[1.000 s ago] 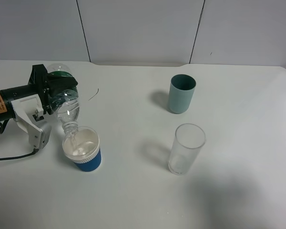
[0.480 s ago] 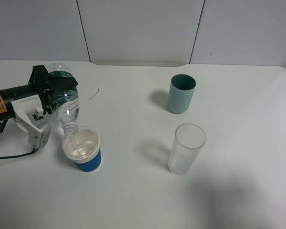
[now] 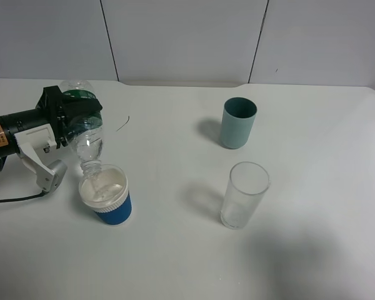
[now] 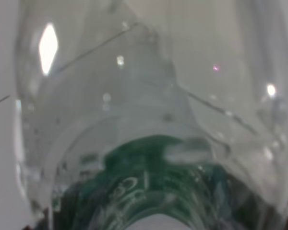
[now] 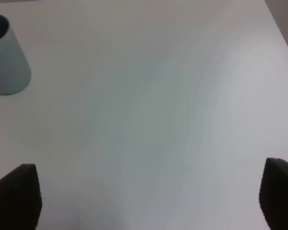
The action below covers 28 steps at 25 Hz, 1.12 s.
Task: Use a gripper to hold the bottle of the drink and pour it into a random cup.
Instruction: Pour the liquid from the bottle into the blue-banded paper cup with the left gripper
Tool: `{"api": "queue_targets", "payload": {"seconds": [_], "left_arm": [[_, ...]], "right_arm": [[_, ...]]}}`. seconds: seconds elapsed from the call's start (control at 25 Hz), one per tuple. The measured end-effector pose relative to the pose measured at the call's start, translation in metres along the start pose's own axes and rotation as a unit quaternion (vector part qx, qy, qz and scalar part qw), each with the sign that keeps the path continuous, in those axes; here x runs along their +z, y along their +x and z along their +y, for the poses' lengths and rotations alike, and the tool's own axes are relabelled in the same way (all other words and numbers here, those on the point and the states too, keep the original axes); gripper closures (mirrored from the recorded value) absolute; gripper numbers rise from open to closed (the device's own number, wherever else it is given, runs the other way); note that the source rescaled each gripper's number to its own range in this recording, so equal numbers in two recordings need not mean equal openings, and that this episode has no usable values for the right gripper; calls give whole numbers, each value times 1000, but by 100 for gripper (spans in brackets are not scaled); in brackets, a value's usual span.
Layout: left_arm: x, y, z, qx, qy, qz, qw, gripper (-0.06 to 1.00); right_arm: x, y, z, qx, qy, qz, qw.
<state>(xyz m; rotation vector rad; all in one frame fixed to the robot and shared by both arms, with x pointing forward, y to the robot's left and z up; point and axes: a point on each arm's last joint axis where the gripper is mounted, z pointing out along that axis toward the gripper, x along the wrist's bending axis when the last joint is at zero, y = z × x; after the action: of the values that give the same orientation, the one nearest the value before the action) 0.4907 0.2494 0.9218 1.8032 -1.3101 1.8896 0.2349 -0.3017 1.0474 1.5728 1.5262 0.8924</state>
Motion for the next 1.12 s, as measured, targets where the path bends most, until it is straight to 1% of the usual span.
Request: {"api": "queue_targets", "payload": {"seconds": [1.12], "left_arm": [[0, 1, 0, 7, 1, 2, 1000, 93]], "right_arm": [[0, 0, 0, 0, 0, 0, 1000]]}}
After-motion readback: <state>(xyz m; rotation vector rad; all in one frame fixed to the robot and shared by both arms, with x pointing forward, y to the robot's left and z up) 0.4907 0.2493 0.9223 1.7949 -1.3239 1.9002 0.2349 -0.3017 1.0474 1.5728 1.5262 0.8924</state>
